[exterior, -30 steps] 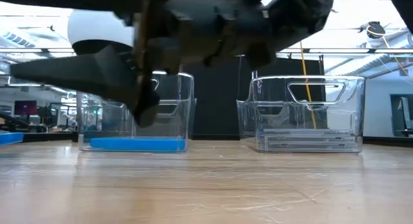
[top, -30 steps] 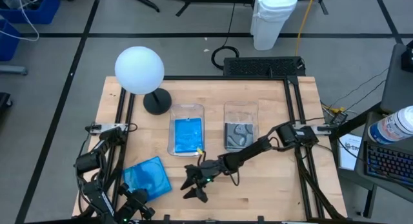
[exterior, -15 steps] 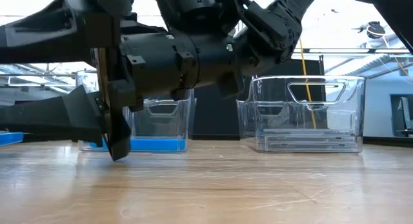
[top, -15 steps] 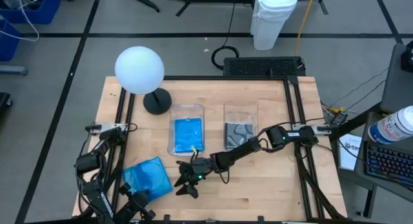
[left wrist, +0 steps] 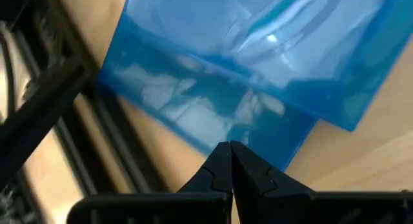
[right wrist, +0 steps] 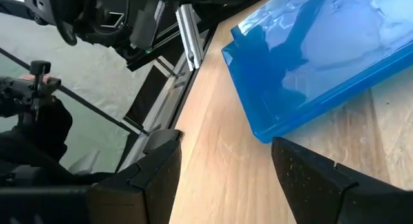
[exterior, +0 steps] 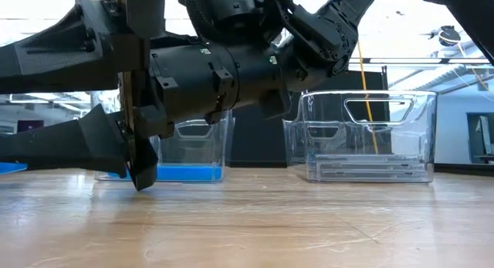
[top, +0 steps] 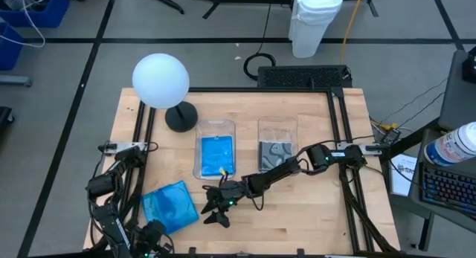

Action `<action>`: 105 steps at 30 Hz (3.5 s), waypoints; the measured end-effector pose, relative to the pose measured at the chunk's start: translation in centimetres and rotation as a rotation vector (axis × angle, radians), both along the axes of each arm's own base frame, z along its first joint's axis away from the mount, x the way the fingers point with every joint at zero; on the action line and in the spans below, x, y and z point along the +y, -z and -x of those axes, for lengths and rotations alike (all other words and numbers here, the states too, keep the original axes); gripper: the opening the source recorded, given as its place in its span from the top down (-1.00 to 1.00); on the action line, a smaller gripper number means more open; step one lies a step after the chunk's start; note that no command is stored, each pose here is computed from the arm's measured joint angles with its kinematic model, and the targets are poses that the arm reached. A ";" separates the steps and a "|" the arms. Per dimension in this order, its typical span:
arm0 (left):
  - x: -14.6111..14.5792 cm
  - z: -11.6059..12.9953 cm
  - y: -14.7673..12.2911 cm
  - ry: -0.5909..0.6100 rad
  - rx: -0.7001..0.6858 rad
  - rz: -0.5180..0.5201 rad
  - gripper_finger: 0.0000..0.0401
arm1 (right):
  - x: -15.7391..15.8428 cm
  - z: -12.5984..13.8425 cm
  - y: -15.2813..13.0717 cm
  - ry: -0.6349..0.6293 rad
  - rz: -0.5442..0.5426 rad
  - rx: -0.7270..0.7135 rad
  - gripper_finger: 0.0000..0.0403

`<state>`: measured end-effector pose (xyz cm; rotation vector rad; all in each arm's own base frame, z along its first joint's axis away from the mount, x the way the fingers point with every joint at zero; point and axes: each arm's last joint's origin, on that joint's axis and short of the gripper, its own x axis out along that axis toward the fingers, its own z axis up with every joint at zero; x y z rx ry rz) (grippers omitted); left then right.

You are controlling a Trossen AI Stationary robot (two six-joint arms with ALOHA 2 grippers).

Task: Pick & place jewel cases by type
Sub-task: Put the blue CD case into the left transparent bin

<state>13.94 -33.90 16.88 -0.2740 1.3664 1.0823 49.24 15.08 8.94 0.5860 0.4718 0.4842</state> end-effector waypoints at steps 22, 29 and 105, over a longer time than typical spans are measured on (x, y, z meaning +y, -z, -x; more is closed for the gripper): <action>1.1 0.9 4.0 -0.024 0.133 0.076 0.97 | -0.1 0.0 0.0 -0.058 0.010 -0.019 -0.16; 1.6 0.3 4.8 0.008 0.126 0.093 0.97 | -0.7 -0.1 0.0 -0.070 0.004 -0.026 -0.16; 3.8 -3.2 2.2 0.665 0.088 -0.273 0.98 | 2.7 5.8 -0.4 0.724 -0.021 0.092 -0.16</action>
